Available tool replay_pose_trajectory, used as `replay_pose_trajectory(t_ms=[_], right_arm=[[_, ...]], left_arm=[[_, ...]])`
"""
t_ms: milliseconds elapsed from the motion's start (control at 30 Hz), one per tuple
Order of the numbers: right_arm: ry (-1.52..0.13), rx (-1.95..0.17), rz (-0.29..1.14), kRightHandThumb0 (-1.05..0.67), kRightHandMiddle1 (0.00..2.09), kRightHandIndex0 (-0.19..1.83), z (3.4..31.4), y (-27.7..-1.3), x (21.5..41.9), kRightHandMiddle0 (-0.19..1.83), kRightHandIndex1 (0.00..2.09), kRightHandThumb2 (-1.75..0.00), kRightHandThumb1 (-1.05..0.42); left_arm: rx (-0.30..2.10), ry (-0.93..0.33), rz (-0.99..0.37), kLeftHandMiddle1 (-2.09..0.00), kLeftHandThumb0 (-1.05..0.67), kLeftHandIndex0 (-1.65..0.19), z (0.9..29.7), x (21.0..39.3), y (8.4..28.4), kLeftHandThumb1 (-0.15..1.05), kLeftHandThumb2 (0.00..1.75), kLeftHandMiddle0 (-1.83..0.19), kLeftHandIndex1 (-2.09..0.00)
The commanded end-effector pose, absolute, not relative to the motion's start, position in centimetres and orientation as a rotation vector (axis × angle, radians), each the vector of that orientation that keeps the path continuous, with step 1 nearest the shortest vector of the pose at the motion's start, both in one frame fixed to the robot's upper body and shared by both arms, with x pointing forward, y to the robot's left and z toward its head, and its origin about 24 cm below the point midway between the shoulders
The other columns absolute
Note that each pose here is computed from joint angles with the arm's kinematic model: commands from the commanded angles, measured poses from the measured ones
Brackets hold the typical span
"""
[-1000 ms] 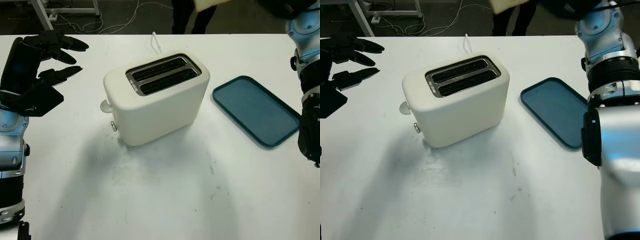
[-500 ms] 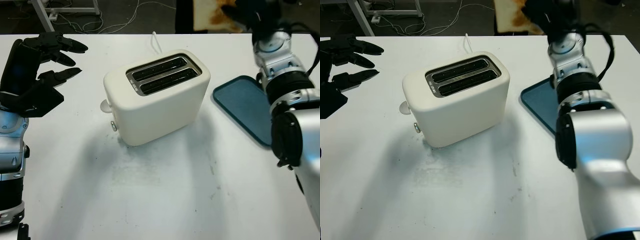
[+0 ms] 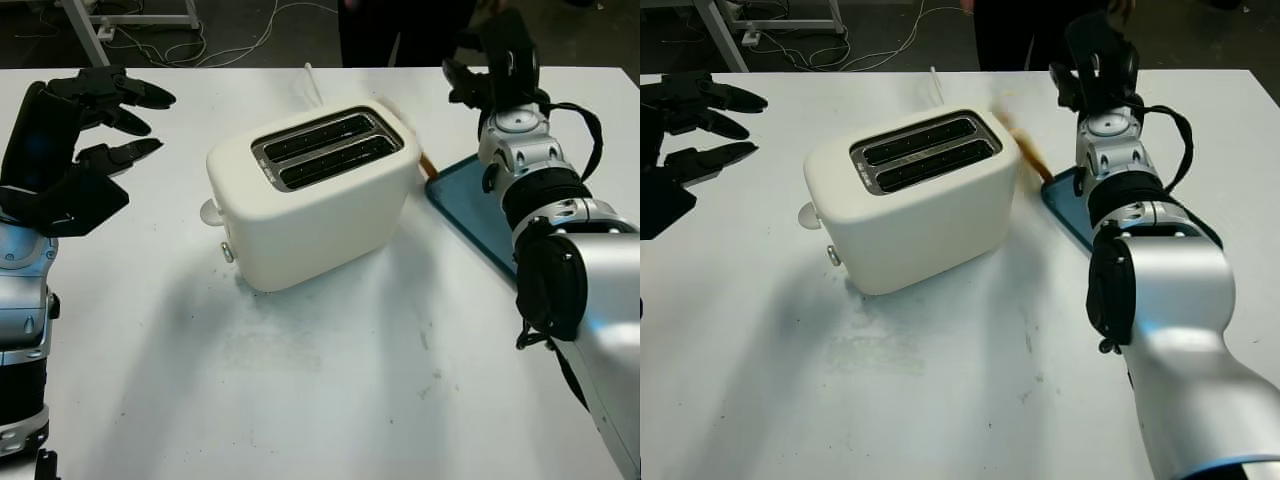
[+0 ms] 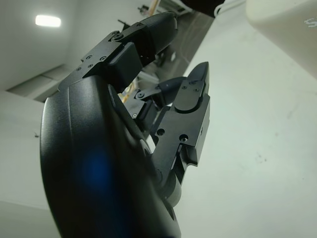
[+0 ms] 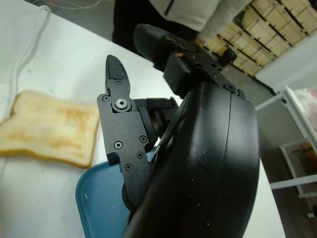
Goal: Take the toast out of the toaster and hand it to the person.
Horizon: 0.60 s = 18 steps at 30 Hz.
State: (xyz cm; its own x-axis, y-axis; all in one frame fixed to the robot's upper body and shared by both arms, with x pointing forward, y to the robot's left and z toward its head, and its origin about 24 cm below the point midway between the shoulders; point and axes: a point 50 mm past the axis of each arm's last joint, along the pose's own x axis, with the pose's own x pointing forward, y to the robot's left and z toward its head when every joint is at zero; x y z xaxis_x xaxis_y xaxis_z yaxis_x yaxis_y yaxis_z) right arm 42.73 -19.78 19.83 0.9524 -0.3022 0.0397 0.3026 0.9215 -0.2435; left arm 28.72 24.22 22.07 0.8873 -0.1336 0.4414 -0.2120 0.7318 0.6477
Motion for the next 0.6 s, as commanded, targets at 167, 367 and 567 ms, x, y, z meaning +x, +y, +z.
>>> replay_pose_trajectory(t_ms=[167,367,567], right_arm=[[0.008,-0.181,-0.301,-0.14,1.1,0.71,19.27,-20.24,42.61,0.72,1.75,-0.14,-0.92],[0.008,-0.144,-0.304,-0.12,0.74,0.57,19.57,-20.35,42.65,0.23,1.75,-0.17,-0.92],[0.004,-0.184,-0.299,-0.11,1.01,0.61,19.74,-20.2,42.69,0.42,1.75,-0.16,-0.92]], left_arm=[[0.77,-0.489,0.056,-0.9,0.08,-0.76,21.99,28.62,24.12,0.83,0.03,-0.69,-0.51],[0.785,-0.484,0.06,-0.9,0.07,-0.76,22.11,28.6,24.0,0.82,0.02,-0.69,-0.51],[0.785,-0.493,0.064,-0.9,0.08,-0.76,22.14,28.49,24.09,0.81,0.02,-0.7,-0.51]])
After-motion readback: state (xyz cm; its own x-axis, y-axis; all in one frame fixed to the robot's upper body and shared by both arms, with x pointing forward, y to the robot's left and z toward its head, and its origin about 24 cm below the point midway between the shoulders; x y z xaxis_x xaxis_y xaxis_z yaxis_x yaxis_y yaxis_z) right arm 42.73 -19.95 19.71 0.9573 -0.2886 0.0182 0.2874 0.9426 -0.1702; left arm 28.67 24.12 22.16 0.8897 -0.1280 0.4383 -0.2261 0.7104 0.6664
